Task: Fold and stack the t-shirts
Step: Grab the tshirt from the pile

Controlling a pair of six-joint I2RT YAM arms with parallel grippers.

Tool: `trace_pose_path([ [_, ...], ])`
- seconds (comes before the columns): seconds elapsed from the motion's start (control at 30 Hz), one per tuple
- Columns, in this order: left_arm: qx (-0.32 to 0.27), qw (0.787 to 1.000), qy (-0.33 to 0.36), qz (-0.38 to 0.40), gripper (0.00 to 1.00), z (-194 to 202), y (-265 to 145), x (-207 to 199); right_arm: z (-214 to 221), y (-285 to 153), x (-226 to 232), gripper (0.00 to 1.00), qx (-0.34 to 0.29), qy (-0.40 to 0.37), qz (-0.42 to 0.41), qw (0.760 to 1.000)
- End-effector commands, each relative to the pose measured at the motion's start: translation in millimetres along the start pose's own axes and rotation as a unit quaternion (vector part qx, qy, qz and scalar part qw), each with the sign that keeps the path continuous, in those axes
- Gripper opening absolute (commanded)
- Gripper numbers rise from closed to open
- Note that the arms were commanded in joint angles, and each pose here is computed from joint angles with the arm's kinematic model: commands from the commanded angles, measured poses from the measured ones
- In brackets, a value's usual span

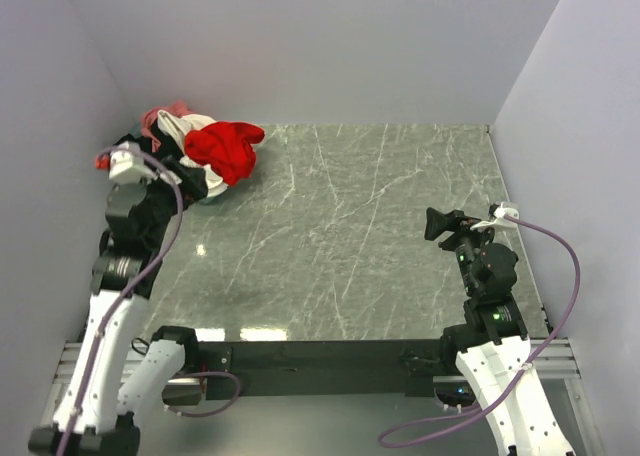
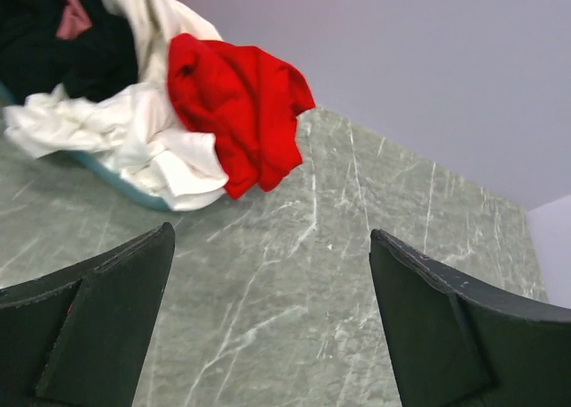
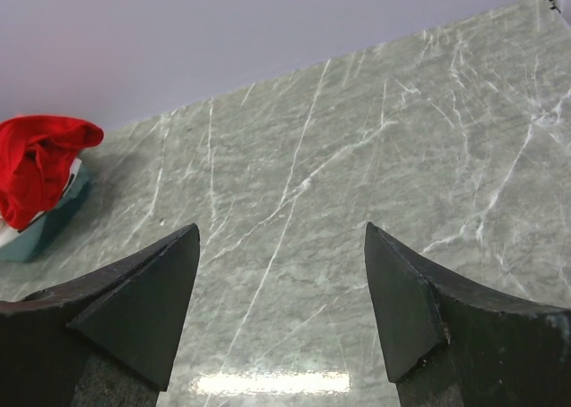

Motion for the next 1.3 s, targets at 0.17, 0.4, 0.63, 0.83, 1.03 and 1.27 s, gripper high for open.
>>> trace_pose_path([
  [0.17, 0.050, 0.996, 0.066, -0.018, 0.99, 2, 69, -45, -12, 0, 2, 0.81, -0.023, 0.005, 0.001, 1.000],
  [0.4, 0.071, 0.988, 0.118, -0.071, 0.99, 20, 141, -56, -13, -5, 4, 0.81, -0.028, 0.011, -0.014, 0.999],
  [0.63, 0.122, 0.970, 0.169, -0.124, 0.99, 46, 211, -57, -13, -6, 5, 0.81, -0.030, 0.014, -0.021, 0.999],
  [0.83, 0.155, 0.958, 0.191, -0.144, 0.99, 72, 253, -52, -11, -3, 6, 0.81, -0.027, 0.016, -0.025, 0.999],
  [1.03, 0.173, 0.949, 0.209, -0.158, 0.66, 85, 276, -48, -10, -1, 6, 0.81, -0.024, 0.016, -0.025, 0.999],
  [1.27, 0.153, 0.954, 0.195, -0.169, 0.00, 55, 272, -45, -10, -1, 7, 0.81, -0.023, 0.018, -0.029, 0.999],
])
Point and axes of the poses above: each gripper's point midway between its finger pads, its own y axis out along the fingers, its own x axis along the line the jaws close on, z = x × y, the point moved 10 cm from there along -y, back along the fingers, and after that the axes turned 6 degrees about -y, right-handed, at the moved point
